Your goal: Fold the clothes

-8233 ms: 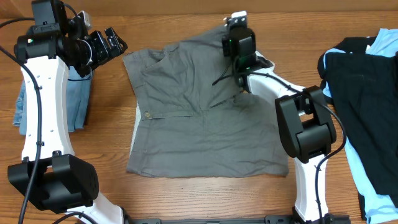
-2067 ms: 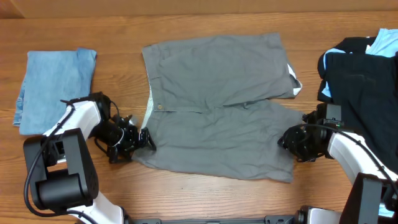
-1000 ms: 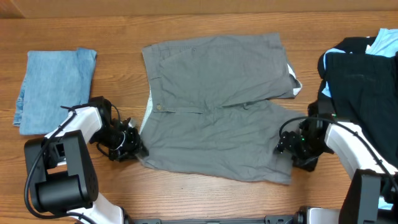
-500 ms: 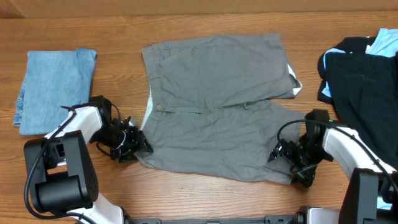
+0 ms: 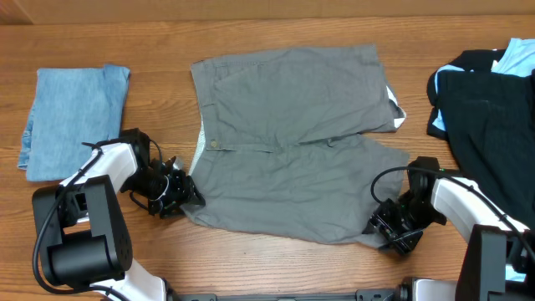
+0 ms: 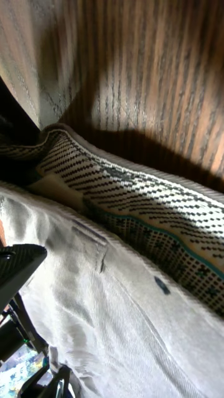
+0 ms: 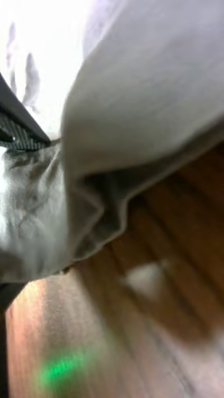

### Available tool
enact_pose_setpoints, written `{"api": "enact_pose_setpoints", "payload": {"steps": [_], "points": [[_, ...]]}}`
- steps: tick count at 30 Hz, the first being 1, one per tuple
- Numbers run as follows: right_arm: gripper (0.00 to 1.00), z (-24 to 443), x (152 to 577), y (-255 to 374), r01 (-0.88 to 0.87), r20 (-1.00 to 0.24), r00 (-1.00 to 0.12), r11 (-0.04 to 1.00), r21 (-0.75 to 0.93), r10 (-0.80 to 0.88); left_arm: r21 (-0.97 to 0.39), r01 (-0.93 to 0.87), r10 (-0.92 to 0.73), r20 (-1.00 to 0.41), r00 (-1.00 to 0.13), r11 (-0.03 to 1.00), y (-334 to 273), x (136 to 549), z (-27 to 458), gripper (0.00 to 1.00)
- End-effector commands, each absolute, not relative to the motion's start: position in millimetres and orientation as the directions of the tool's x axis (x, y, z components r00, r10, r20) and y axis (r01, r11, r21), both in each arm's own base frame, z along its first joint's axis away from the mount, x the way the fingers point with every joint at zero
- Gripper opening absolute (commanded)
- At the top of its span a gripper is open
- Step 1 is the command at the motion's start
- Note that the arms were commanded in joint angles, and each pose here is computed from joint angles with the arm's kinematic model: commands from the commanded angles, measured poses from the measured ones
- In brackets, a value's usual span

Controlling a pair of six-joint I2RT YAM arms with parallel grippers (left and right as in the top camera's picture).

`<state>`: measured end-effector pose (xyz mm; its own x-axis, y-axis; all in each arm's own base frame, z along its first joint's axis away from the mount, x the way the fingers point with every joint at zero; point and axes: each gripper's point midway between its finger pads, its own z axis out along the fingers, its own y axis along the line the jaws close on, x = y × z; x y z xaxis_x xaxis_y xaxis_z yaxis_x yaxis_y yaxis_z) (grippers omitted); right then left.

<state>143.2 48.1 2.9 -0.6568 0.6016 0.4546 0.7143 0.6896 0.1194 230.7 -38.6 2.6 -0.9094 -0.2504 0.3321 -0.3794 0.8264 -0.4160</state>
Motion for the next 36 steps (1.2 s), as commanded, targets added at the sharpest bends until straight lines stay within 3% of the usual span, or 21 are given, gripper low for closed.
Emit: {"api": "enact_pose_setpoints", "payload": {"steps": [1, 2, 11, 19, 22, 30, 36], "points": [[0.17, 0.4, 142.9, 49.8, 0.714, 0.456, -0.659, 0.688, 0.129, 0.598, -0.297, -0.351, -0.251, 0.327, -0.911, 0.888, -20.0, 222.5, -12.8, 0.17], [0.04, 0.3, 142.9, 49.2, 0.713, 0.454, -0.660, 0.689, 0.127, 0.599, -0.285, -0.348, -0.252, 0.324, -0.912, 0.893, -17.5, 223.3, -12.2, 0.04], [0.04, 16.0, 170.9, 37.4, 0.644, 0.370, -0.741, 0.750, 0.154, 0.560, -0.248, -0.346, -0.263, 0.313, -0.913, 0.905, -8.0, 257.1, 40.6, 0.04], [0.04, 59.2, 215.5, 15.0, 0.582, 0.234, -0.805, 0.803, 0.132, 0.545, -0.118, -0.347, -0.295, 0.322, -0.900, 0.930, -4.5, 254.5, 62.4, 0.04], [0.04, 84.1, 230.9, 4.7, 0.572, 0.178, -0.816, 0.813, 0.107, 0.550, -0.045, -0.345, -0.323, 0.251, -0.912, 0.938, -1.0, 254.6, 76.6, 0.04], [0.04, 129.4, 242.5, 2.8, 0.516, 0.137, -0.855, 0.846, 0.130, 0.500, -0.098, -0.355, -0.363, -0.072, -0.929, 0.930, -8.6, 245.6, 160.2, 0.04], [0.04, 158.2, 230.2, 4.2, 0.498, 0.058, -0.866, 0.851, 0.166, 0.496, -0.070, -0.371, -0.377, -0.101, -0.921, 0.926, -2.5, 208.7, 184.9, 0.04]]}}
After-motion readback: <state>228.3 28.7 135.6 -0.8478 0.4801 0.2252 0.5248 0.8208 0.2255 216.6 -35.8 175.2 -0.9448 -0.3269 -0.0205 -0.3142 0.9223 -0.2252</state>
